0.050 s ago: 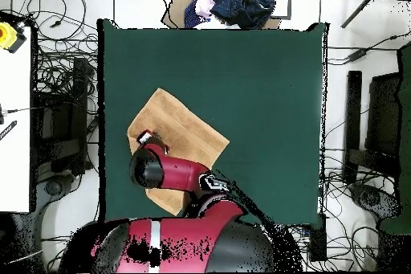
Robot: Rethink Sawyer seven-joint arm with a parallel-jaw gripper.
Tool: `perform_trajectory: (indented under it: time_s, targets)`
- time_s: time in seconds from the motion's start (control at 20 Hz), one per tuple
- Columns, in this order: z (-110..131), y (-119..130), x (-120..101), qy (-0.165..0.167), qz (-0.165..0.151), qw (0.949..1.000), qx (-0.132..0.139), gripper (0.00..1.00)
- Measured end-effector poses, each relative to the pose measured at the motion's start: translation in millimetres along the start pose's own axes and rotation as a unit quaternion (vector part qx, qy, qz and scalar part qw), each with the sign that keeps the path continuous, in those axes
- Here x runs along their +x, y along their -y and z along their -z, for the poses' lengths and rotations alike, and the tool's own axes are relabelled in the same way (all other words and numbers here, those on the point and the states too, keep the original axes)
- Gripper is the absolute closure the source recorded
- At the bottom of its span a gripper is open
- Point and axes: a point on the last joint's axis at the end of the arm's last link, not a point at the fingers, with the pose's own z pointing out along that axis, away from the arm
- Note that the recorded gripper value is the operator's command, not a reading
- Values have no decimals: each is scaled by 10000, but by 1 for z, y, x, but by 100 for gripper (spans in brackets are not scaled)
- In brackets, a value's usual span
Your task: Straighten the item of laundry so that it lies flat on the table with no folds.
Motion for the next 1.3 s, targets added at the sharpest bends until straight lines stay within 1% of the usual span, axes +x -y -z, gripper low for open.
perform_trajectory:
  time_s: [0.3, 0.5, 0.9, 1.15, 1.3]
  targets:
    - [0, -10, 9, -86, 19, 9999, -95, 100]
    - [0, -10, 11, -111, 19, 9999, -97, 100]
    - [-3, -1, 3, -137, -107, 9998, -82, 100]
    - [-4, 2, -1, -223, -147, 9995, -160, 100]
    - [-5, 4, -1, -284, -116, 9992, -245, 100]
